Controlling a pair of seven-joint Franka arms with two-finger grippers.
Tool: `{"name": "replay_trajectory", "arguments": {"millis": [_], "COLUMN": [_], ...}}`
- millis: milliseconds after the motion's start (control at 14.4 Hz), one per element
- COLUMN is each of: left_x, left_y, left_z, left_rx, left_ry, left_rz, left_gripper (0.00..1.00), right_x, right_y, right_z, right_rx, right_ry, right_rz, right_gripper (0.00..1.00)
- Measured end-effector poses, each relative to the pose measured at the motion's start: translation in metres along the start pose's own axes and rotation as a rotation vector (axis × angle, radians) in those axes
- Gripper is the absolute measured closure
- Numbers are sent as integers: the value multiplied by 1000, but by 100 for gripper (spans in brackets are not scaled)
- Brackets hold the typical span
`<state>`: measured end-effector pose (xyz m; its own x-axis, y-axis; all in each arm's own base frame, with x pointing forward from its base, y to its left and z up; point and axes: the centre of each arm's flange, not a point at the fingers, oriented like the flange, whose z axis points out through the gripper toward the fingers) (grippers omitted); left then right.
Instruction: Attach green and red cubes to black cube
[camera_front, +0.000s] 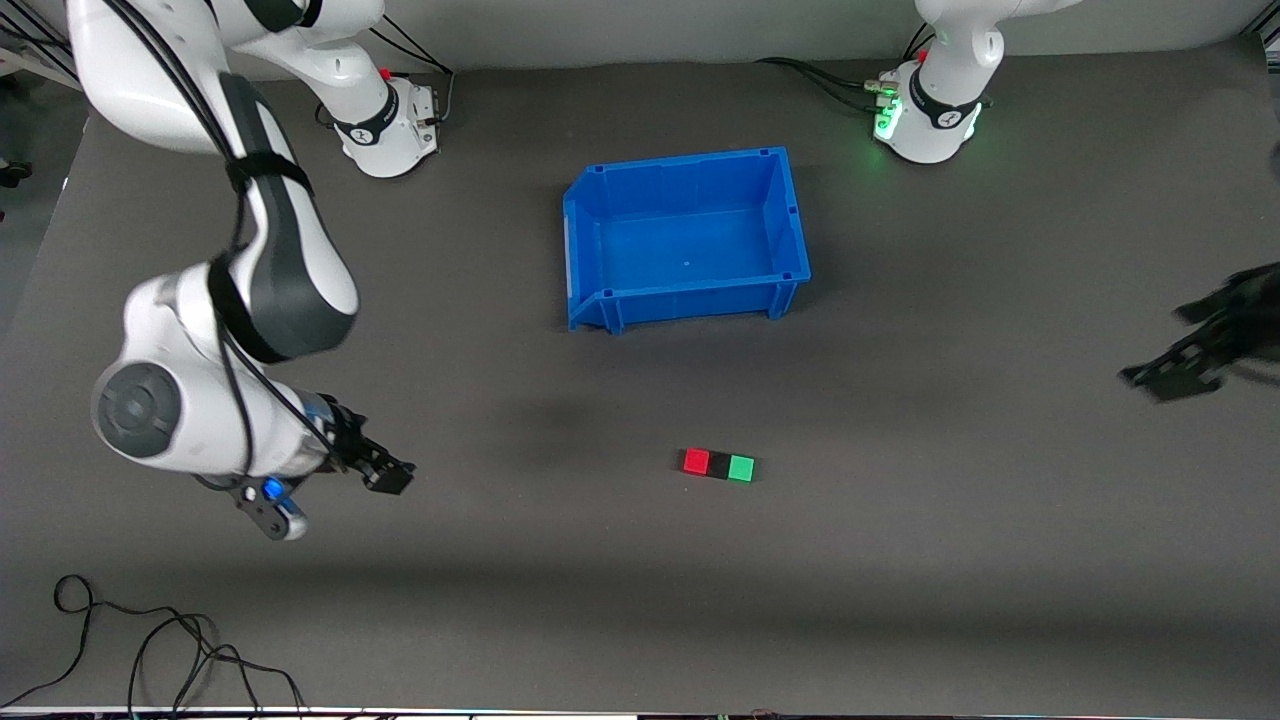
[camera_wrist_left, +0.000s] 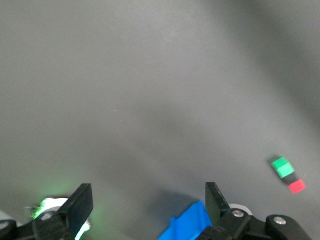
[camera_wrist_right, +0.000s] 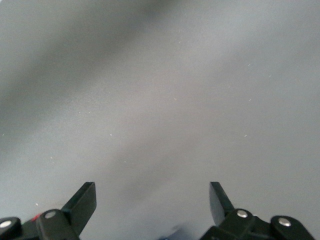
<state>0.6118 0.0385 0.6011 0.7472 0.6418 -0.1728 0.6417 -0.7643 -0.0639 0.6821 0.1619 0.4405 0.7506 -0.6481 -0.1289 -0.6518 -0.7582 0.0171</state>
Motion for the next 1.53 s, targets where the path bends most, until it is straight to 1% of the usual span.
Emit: {"name": "replay_trajectory", "arguments": {"millis": [139,279,488,557,697,836,905,1045,1184,1393,1532], "left_x": [-3,-7,-11,-13,-22,-31,-35,-38,-36,-31,-25], "left_y": [-21,-24,-20,-16,-6,5,10,14,12,8,-2], "left_z": [-16,-22,-23,-24,-25,-25,-25,-25,-27,-29,-31], "left_rx": [-7,-10,-11,-16,-20,-13,-4,16,32,38,44], "left_ry": [8,18,22,22,24,30,35,49,64,79,95], "left_rz": [54,71,90,120,227,313,357,490,610,749,808], "left_gripper": [0,0,0,0,0,0,0,0,0,0,0], "right_x": [-7,-17,-27,-28,-29,-32,-33,-27,-17,-18,-21], "right_y": [12,21,35,40,51,61,67,83,104,118,117], "right_z": [-18,-31,-41,-45,-55,-63,-68,-83,-95,-102,-102], "right_rx": [14,25,46,43,17,-5,-7,-2,-1,-11,-12], "right_ry": [13,24,53,66,103,129,137,154,162,148,146], "right_rz": [-34,-96,-228,-275,-362,-411,-430,-481,-510,-513,-518], "right_gripper": [0,0,0,0,0,0,0,0,0,0,0]}}
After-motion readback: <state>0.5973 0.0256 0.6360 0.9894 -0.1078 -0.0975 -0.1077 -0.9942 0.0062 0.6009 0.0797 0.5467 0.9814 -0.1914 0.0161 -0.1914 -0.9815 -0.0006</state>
